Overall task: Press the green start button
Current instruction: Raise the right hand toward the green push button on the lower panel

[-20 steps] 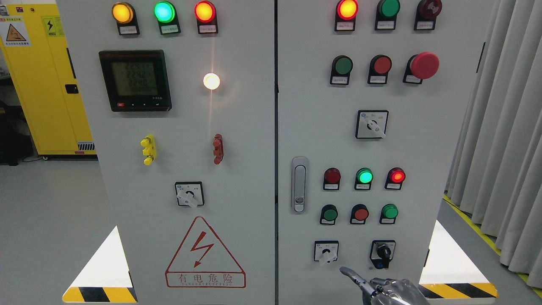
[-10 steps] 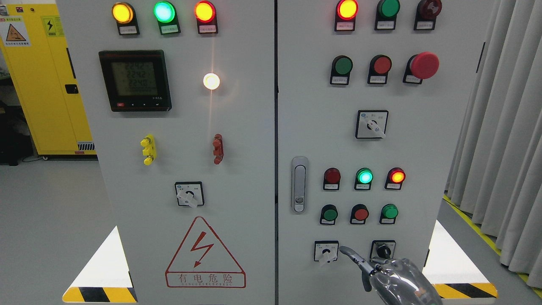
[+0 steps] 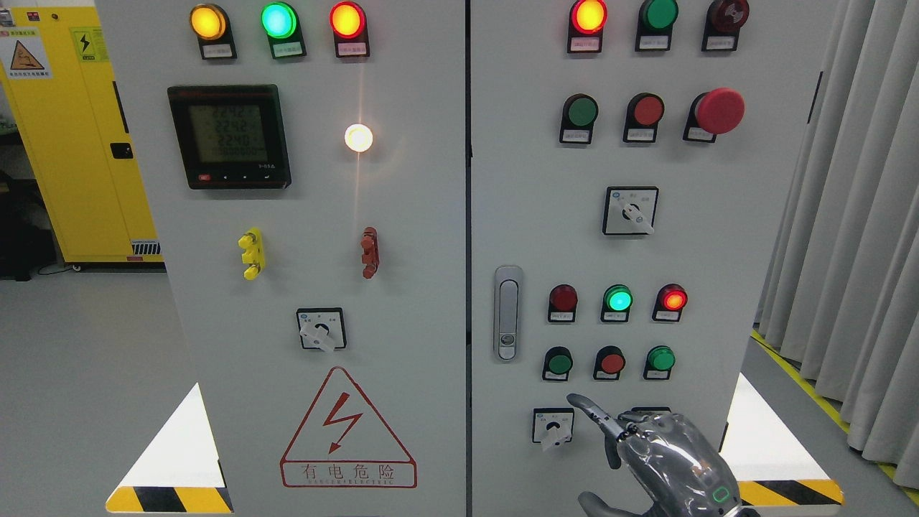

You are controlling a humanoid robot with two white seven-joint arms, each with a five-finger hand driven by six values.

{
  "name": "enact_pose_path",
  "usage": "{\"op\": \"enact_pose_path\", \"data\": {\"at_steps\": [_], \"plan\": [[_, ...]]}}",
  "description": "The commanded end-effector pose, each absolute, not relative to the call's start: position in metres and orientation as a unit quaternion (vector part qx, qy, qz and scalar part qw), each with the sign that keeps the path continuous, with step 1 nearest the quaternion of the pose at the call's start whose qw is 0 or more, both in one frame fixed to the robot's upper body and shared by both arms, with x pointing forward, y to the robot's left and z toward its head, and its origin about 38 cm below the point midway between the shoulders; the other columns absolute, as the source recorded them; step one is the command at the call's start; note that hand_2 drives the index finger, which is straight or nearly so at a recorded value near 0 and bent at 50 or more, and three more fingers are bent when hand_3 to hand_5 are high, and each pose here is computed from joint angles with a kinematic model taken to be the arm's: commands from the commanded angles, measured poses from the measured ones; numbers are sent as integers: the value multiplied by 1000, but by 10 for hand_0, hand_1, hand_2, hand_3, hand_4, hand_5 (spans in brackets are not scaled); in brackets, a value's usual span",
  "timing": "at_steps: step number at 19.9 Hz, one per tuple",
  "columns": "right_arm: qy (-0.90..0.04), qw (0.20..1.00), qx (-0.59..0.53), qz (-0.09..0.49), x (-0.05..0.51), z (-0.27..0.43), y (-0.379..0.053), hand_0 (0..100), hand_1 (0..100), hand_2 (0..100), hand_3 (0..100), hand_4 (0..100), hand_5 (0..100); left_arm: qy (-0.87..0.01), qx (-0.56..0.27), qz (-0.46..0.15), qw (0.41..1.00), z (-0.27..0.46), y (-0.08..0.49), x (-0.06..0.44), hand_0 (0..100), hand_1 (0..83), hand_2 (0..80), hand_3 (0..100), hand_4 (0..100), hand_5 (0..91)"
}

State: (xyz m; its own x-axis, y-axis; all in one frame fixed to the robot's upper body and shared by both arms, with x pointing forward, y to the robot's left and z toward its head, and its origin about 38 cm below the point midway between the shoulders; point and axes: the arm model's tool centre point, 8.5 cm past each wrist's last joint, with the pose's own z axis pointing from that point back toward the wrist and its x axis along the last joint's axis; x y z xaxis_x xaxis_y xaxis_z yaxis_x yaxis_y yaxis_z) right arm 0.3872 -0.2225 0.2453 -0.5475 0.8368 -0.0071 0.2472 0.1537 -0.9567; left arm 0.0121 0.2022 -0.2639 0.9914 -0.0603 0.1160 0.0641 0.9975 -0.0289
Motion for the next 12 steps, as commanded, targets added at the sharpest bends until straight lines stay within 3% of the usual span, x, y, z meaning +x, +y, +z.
{"op": "enact_pose_path", "data": {"at_steps": [1,12], "plan": [[-703,293,-371,531,401,236,-220,258,660,0,734,693,748,-82,-19,-32,996,-263,200,35,120,556,0,0,0,0],[-697,303,-373,532,418,236,-224,253,657,0,731,683,744,-82,-19,-32,996,-263,200,35,120,556,0,0,0,0]]}}
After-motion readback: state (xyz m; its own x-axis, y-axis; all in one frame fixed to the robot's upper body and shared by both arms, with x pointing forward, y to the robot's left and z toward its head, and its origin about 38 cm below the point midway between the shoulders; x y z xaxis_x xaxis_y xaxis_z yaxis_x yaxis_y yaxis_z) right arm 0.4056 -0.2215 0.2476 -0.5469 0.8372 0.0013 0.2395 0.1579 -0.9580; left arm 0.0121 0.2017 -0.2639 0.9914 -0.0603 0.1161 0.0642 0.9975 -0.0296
